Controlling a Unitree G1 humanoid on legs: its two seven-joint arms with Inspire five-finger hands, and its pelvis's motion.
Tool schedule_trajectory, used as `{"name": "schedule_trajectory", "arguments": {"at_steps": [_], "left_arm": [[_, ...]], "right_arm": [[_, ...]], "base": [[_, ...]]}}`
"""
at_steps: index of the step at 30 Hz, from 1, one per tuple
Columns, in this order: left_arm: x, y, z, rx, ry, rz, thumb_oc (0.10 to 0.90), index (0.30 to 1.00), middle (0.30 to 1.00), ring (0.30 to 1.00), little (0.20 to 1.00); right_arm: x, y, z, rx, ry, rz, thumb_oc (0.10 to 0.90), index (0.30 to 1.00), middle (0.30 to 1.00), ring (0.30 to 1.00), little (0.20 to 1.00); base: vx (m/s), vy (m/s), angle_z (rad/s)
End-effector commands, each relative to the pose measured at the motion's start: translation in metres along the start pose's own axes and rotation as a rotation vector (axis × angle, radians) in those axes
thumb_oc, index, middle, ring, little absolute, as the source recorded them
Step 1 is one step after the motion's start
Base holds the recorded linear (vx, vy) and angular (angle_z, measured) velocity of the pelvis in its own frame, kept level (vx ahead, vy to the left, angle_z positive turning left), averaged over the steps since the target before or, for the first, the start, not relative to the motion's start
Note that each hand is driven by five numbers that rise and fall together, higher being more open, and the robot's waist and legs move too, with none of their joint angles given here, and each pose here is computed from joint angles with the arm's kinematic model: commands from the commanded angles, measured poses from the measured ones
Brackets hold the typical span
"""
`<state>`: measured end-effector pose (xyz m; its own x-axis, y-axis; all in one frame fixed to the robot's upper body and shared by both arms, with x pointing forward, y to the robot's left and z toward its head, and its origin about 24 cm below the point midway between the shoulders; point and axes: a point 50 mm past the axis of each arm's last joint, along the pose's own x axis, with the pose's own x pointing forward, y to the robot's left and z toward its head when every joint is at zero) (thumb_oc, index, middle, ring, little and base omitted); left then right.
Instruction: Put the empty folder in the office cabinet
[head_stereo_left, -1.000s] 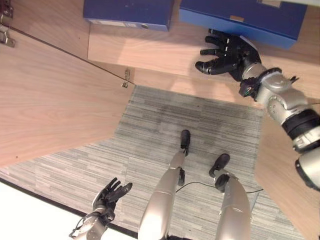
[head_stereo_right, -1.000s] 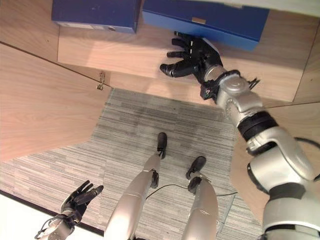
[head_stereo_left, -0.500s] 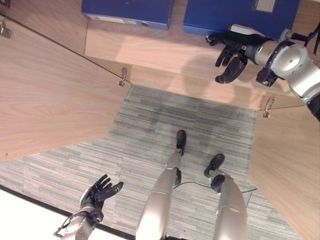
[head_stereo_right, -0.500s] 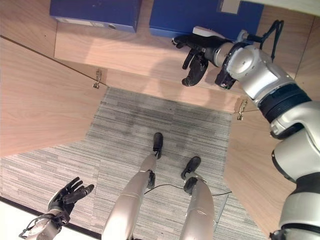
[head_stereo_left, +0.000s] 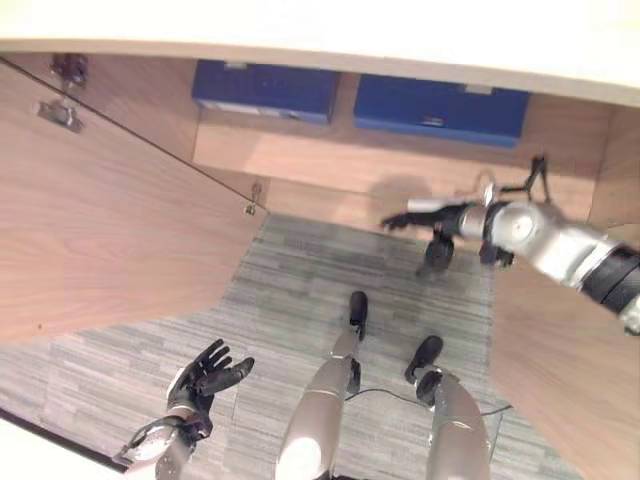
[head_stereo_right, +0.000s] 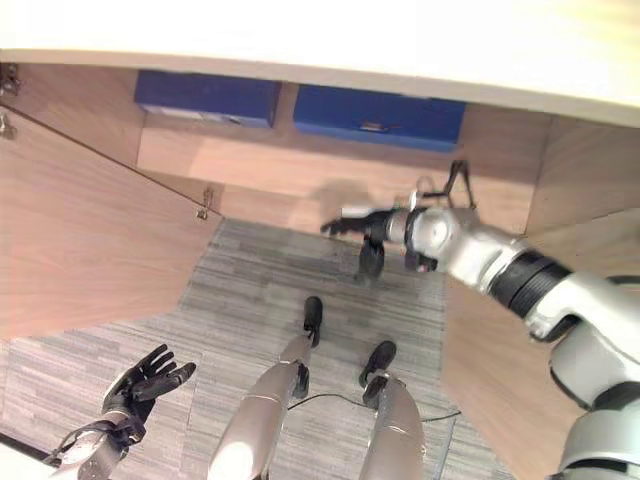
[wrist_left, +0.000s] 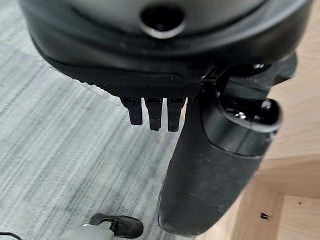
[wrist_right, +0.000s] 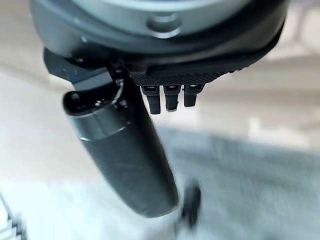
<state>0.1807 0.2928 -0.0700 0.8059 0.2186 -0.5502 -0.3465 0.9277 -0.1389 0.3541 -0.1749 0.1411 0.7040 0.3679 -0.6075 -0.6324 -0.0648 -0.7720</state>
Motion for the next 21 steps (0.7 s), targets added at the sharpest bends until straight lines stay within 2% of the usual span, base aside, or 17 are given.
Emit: {"name": "schedule_trajectory", "arguments": {"at_steps": [1,3,6,7,11,12,13,14,15,18,19,20,21], "left_arm": [[-0.008,0.037,-0.012,0.017,0.065,0.153,0.800,0.900,0.900,0.900,0.900],[-0.013,0.056,-0.026,-0.029,0.139,0.261,0.800,0.900,0.900,0.900,0.900],[-0.018,0.066,-0.043,-0.113,0.214,0.334,0.800,0.900,0.900,0.900,0.900],[-0.020,0.070,-0.050,-0.154,0.249,0.373,0.800,0.900,0.900,0.900,0.900],[-0.033,0.077,-0.070,-0.174,0.322,0.442,0.800,0.900,0.900,0.900,0.900],[-0.032,0.078,-0.069,-0.173,0.321,0.442,0.800,0.900,0.900,0.900,0.900],[-0.038,0.078,-0.081,-0.165,0.377,0.475,0.800,0.900,0.900,0.900,0.900],[-0.042,0.080,-0.086,-0.162,0.404,0.494,0.800,0.900,0.900,0.900,0.900],[-0.042,0.080,-0.086,-0.162,0.404,0.494,0.800,0.900,0.900,0.900,0.900],[-0.057,0.078,-0.109,-0.175,0.488,0.537,0.800,0.900,0.900,0.900,0.900],[-0.063,0.077,-0.118,-0.165,0.518,0.553,0.800,0.900,0.900,0.900,0.900],[-0.063,0.077,-0.118,-0.163,0.518,0.552,0.800,0.900,0.900,0.900,0.900],[-0.067,0.071,-0.128,-0.173,0.557,0.559,0.800,0.900,0.900,0.900,0.900]], "right_arm": [[0.002,0.002,0.009,-0.151,-0.030,-0.066,0.800,0.900,0.900,0.900,0.900],[-0.003,-0.005,0.015,-0.186,-0.054,-0.158,0.800,0.900,0.900,0.900,0.900],[-0.004,-0.007,0.009,-0.133,-0.050,-0.228,0.800,0.900,0.900,0.900,0.900],[-0.005,-0.011,0.008,-0.093,-0.055,-0.267,0.800,0.900,0.900,0.900,0.900],[0.003,0.015,-0.001,0.180,-0.116,-0.299,0.800,0.900,0.900,0.900,0.900],[0.003,0.015,-0.002,0.181,-0.116,-0.300,0.800,0.900,0.900,0.900,0.900],[0.009,0.042,-0.015,0.361,-0.110,-0.311,0.800,0.900,0.900,0.900,0.900],[0.007,0.057,-0.022,0.427,-0.094,-0.318,0.800,0.900,0.900,0.900,0.900],[0.007,0.057,-0.022,0.427,-0.094,-0.318,0.800,0.900,0.900,0.900,0.900],[-0.002,0.111,-0.055,0.646,0.040,-0.394,0.800,0.900,0.900,0.900,0.900],[-0.007,0.158,-0.069,0.801,0.152,-0.413,0.800,0.900,0.900,0.900,0.900],[-0.007,0.158,-0.069,0.802,0.153,-0.413,0.800,0.900,0.900,0.900,0.900],[-0.010,0.206,-0.073,0.972,0.252,-0.386,0.800,0.900,0.900,0.900,0.900]], "base": [[0.01,-0.089,0.20],[0.00,-0.041,0.05],[-0.08,0.037,-0.27],[0.03,0.038,-0.16],[0.05,0.063,-0.35],[0.03,0.174,-0.33],[0.04,0.209,-0.16],[0.04,0.208,-0.21],[0.03,0.189,-0.29],[0.00,0.370,-0.32],[-0.06,0.362,-0.22],[-0.11,0.482,-0.54],[-0.08,0.249,-0.53]]}}
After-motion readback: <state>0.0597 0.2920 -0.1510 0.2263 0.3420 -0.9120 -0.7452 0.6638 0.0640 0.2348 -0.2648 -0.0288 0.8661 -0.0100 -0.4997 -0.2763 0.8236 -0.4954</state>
